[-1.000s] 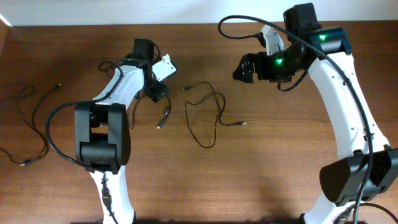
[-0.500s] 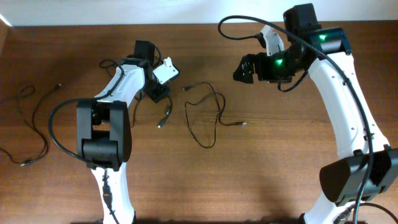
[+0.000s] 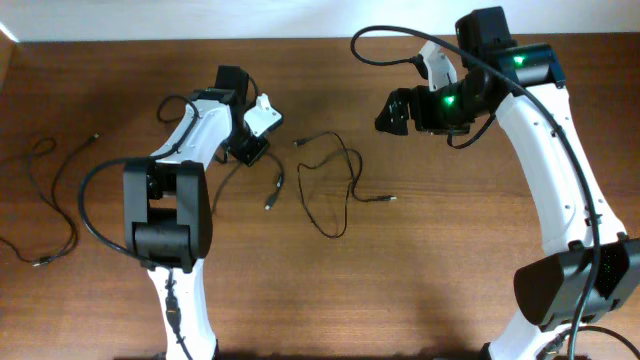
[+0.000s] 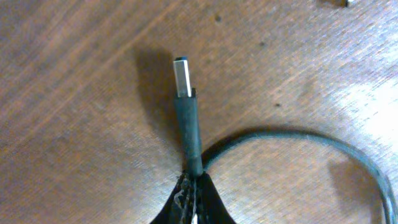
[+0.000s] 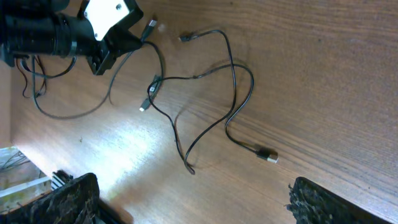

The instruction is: Untangle cables

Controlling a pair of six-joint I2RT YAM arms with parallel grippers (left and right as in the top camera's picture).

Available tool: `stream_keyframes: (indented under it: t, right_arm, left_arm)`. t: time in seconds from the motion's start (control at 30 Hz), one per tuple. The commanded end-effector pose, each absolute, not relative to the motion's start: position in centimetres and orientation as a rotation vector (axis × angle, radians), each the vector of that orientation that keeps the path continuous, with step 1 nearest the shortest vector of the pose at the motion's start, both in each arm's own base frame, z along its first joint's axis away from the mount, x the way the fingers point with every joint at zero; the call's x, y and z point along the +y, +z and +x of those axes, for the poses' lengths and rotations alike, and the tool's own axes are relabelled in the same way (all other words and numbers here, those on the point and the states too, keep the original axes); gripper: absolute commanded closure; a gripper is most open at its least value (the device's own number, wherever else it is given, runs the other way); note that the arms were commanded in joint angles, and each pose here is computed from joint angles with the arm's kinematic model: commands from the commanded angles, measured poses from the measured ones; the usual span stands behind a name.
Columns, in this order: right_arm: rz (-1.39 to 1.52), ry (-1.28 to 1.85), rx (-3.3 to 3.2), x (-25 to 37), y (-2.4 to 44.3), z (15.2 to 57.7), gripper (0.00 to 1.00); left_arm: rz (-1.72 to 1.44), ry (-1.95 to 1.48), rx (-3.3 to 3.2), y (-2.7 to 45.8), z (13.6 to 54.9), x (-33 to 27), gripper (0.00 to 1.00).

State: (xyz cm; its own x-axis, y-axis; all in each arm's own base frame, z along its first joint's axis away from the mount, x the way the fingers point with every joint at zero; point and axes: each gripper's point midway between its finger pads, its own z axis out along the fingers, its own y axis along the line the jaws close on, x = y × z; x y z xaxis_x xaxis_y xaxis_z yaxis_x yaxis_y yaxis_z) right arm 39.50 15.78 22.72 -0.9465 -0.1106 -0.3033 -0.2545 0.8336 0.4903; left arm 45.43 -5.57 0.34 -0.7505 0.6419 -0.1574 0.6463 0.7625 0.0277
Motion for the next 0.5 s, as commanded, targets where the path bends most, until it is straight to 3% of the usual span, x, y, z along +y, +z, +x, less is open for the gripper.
stream_keyframes:
  t: [0.0, 0.13, 0.3, 0.37, 0.47]
  right_arm:
    - [-0.301, 0.774, 2.748, 15.9, 22.8, 39.4, 0.01]
    - [-0.302, 0.773, 2.747, 15.9, 22.8, 39.4, 0.01]
    - [-0.294, 0.738, 2.761, 15.5, 22.5, 39.4, 0.01]
    - [-0.294, 0.738, 2.761, 15.5, 22.5, 39.4, 0.01]
    - [-0.295, 0.737, 2.758, 15.5, 22.5, 39.4, 0.01]
  left_arm:
    - [0.947, -0.109, 2.897, -0.5, 44.9, -6.1, 1.0]
    - [0.909, -0.086, 2.866, 3.9, 46.8, -6.2, 1.0]
    - [0.583, 0.193, 2.912, 6.6, 48.8, -3.0, 1.0]
    - [0.618, 0.111, 2.942, 6.4, 47.7, -4.0, 1.0]
    - [1.005, -0.209, 2.932, 5.6, 44.0, -7.9, 1.0]
